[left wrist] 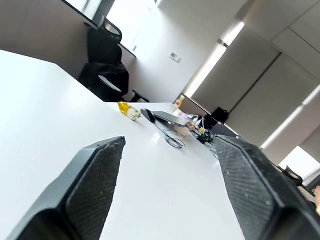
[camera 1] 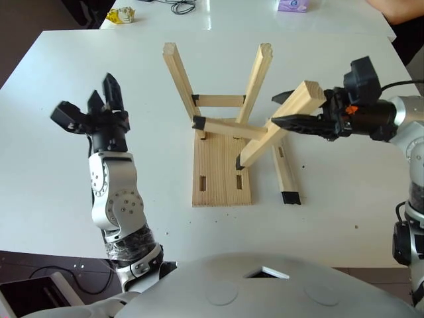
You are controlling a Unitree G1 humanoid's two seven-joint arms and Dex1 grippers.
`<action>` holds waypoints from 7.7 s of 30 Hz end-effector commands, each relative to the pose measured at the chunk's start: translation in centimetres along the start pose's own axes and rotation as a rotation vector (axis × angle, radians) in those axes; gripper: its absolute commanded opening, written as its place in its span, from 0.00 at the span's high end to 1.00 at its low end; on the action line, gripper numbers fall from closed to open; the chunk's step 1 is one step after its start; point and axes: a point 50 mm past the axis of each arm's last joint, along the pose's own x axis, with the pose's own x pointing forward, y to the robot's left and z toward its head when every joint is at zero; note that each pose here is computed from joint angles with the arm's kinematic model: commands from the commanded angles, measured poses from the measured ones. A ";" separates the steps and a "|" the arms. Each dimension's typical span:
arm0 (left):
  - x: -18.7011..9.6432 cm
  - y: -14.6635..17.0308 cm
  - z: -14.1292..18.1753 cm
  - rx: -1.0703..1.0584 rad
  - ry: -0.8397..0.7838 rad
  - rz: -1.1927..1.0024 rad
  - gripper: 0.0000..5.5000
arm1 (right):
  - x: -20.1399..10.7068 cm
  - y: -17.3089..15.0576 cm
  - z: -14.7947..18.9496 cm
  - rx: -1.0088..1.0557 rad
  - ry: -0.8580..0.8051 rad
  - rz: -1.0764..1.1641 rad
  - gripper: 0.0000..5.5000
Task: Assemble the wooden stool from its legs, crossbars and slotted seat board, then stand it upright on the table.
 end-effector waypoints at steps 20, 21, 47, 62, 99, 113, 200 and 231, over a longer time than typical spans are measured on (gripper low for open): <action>-1.0 4.5 3.5 0.131 -0.092 0.286 0.40 | 0.2 1.8 -0.6 -0.012 0.050 0.026 0.63; -1.2 4.7 3.5 0.134 -0.089 0.292 0.40 | 0.2 1.7 -0.5 -0.014 0.052 0.034 0.63; -3.1 5.3 3.2 0.191 -0.061 0.289 0.40 | 0.2 0.6 -0.5 -0.098 0.159 0.026 0.63; -4.7 3.5 1.5 0.205 -0.074 0.262 0.40 | 2.3 0.8 -2.2 -0.085 0.350 0.056 0.63; -2.7 1.3 -0.3 0.156 -0.076 0.145 0.40 | 2.6 -1.2 -2.1 -0.027 0.349 -0.096 0.28; -3.3 7.0 2.0 0.170 -0.061 0.333 0.40 | -1.5 -2.7 -5.8 0.137 0.514 -0.531 0.13; -3.4 4.5 3.2 0.110 -0.091 0.270 0.40 | -0.2 -8.2 -0.2 0.263 -0.026 -1.202 0.62; 4.1 -11.8 5.3 -0.425 0.406 -1.057 0.37 | 2.3 -4.7 12.5 0.168 -0.706 -0.090 0.62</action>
